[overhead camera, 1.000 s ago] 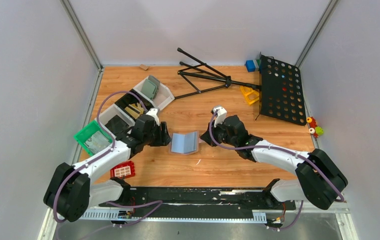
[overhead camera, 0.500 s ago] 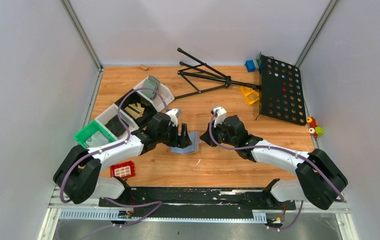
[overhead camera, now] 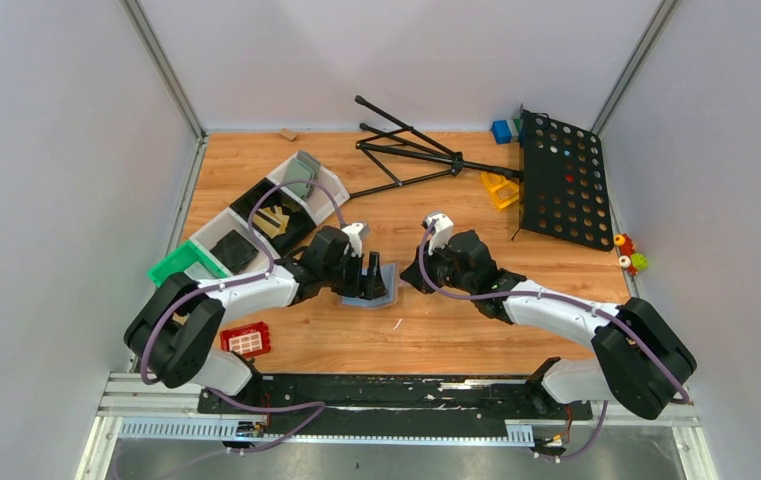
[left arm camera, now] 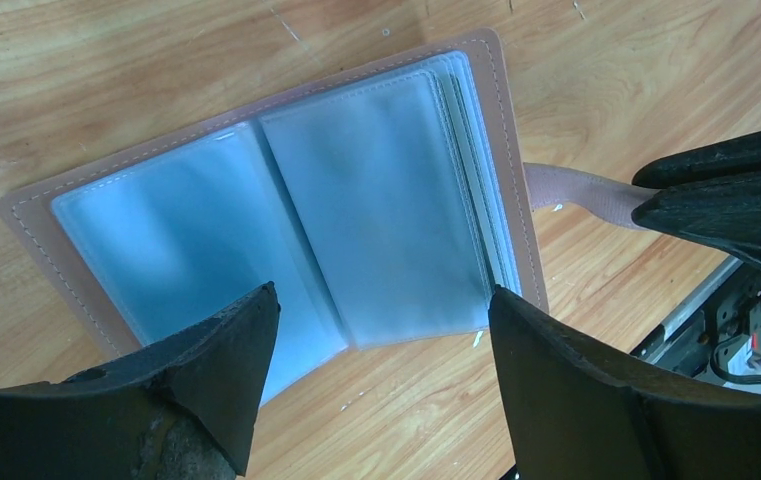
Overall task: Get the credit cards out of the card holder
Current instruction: Open the card holder at the center of the board.
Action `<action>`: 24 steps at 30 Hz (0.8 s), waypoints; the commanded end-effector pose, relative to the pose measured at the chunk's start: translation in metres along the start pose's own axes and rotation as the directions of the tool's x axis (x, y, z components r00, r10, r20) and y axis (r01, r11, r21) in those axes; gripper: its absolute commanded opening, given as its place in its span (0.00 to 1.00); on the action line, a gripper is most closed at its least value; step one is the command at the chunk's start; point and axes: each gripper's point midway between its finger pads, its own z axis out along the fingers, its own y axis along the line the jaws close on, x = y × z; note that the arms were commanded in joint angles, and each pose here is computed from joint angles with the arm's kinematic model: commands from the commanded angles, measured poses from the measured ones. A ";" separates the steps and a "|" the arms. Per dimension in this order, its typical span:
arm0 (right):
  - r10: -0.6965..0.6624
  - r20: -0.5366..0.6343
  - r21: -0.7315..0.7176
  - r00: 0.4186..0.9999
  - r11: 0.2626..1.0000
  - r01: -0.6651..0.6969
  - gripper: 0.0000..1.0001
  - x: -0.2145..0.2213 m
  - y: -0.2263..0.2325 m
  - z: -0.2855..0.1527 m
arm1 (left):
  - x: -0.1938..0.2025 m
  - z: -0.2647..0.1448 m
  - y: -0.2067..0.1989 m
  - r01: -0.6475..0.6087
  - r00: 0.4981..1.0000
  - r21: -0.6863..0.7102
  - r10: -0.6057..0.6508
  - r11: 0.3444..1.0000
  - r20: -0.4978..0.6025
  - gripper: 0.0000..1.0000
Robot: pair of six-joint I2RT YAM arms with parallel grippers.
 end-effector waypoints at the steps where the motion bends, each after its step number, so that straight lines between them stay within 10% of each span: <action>1: -0.014 0.037 -0.028 0.999 1.000 0.015 0.00 -0.011 0.005 0.001 | -0.018 0.003 -0.013 -0.026 0.999 0.035 0.025 0.999 0.041 0.83; 24: -0.016 0.052 -0.012 0.999 1.000 0.017 0.00 -0.014 0.003 -0.003 | 0.004 -0.002 0.049 -0.053 0.998 -0.315 0.039 0.947 -0.051 0.74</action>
